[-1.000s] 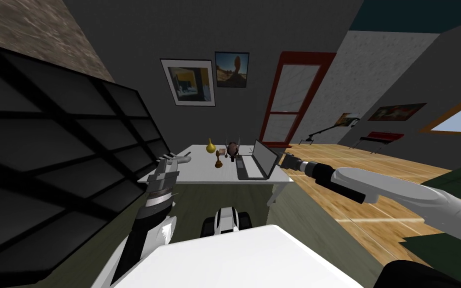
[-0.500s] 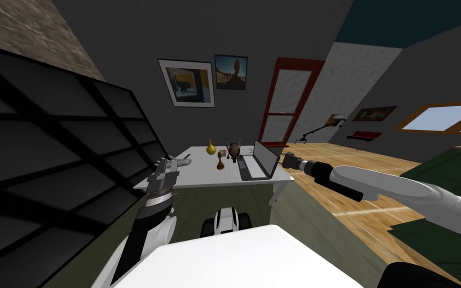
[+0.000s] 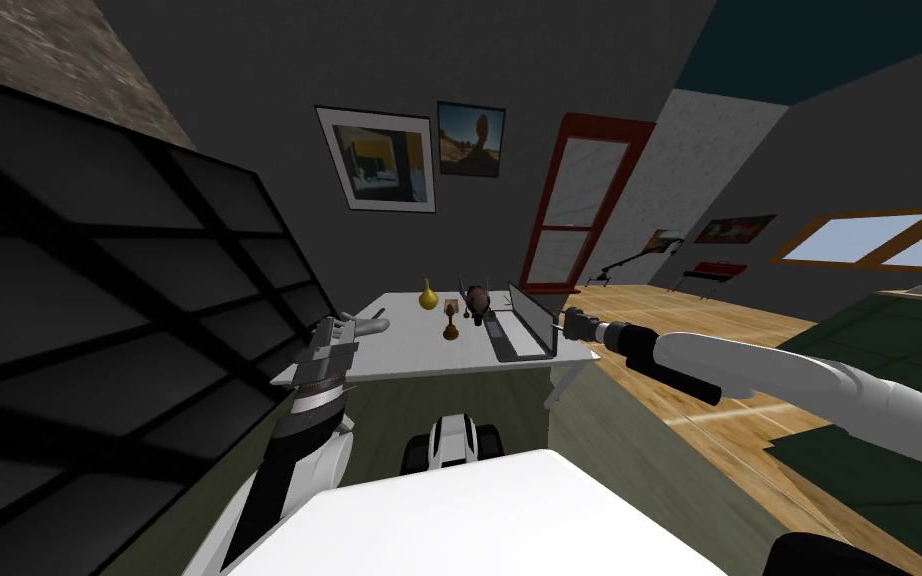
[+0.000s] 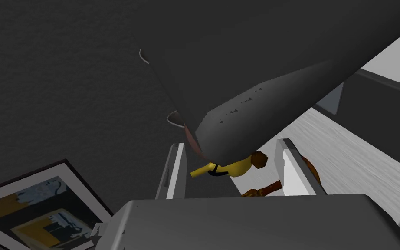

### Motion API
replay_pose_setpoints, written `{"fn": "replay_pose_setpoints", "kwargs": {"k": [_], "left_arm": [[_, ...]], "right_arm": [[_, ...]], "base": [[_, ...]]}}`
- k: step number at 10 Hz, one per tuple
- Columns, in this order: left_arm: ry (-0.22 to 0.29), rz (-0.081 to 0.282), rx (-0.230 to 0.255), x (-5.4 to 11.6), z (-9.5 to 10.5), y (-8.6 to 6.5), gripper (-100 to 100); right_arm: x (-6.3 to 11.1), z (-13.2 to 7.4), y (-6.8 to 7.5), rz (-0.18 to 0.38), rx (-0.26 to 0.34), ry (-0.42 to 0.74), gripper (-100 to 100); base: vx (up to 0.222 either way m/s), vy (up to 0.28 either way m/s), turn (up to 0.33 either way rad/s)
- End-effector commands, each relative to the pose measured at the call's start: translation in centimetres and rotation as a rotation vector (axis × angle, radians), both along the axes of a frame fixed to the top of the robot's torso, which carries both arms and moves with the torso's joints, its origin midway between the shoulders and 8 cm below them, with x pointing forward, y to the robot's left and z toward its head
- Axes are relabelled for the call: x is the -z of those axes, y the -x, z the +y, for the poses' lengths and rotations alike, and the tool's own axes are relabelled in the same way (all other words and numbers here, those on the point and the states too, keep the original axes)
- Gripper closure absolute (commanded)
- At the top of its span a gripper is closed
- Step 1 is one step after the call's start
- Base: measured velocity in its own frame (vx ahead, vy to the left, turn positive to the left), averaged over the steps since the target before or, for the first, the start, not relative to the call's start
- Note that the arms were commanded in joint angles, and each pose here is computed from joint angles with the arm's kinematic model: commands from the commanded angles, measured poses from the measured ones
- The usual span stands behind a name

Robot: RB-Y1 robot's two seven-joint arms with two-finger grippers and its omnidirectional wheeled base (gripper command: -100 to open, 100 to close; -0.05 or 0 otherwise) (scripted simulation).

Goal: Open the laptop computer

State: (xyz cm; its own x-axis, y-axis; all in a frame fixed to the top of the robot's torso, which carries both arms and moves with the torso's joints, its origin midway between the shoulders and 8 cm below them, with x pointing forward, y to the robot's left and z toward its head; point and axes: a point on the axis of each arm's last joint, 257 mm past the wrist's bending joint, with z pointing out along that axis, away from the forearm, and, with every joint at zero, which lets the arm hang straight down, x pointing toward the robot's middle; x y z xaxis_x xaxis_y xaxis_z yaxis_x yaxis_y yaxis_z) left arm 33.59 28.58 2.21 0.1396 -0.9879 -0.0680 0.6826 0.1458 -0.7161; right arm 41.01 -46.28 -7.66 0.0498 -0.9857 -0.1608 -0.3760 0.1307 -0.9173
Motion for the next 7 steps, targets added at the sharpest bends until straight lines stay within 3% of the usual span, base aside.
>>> {"fn": "replay_pose_setpoints", "kwargs": {"k": [1,2,4,6,7], "left_arm": [[0.000,0.000,0.000,0.0,0.0,0.0,0],[0.000,0.000,0.000,0.0,0.0,0.0,0],[0.000,0.000,0.000,0.0,0.0,0.0,0],[0.000,0.000,0.000,0.0,0.0,0.0,0],[0.000,0.000,0.000,0.0,0.0,0.0,0]], "right_arm": [[0.9,-1.3,0.3,0.006,0.028,0.040,100],[2.1,-2.3,0.8,0.026,0.044,0.072,100],[1.7,-2.7,0.6,0.010,0.058,0.076,100],[3.6,-5.0,1.6,0.037,0.099,0.148,100],[3.2,-5.3,1.4,0.021,0.113,0.153,100]], "base": [[-0.034,0.062,0.165],[-0.066,0.098,0.250],[-0.036,0.060,0.046],[-0.041,0.055,0.216],[-0.048,0.078,0.097]]}}
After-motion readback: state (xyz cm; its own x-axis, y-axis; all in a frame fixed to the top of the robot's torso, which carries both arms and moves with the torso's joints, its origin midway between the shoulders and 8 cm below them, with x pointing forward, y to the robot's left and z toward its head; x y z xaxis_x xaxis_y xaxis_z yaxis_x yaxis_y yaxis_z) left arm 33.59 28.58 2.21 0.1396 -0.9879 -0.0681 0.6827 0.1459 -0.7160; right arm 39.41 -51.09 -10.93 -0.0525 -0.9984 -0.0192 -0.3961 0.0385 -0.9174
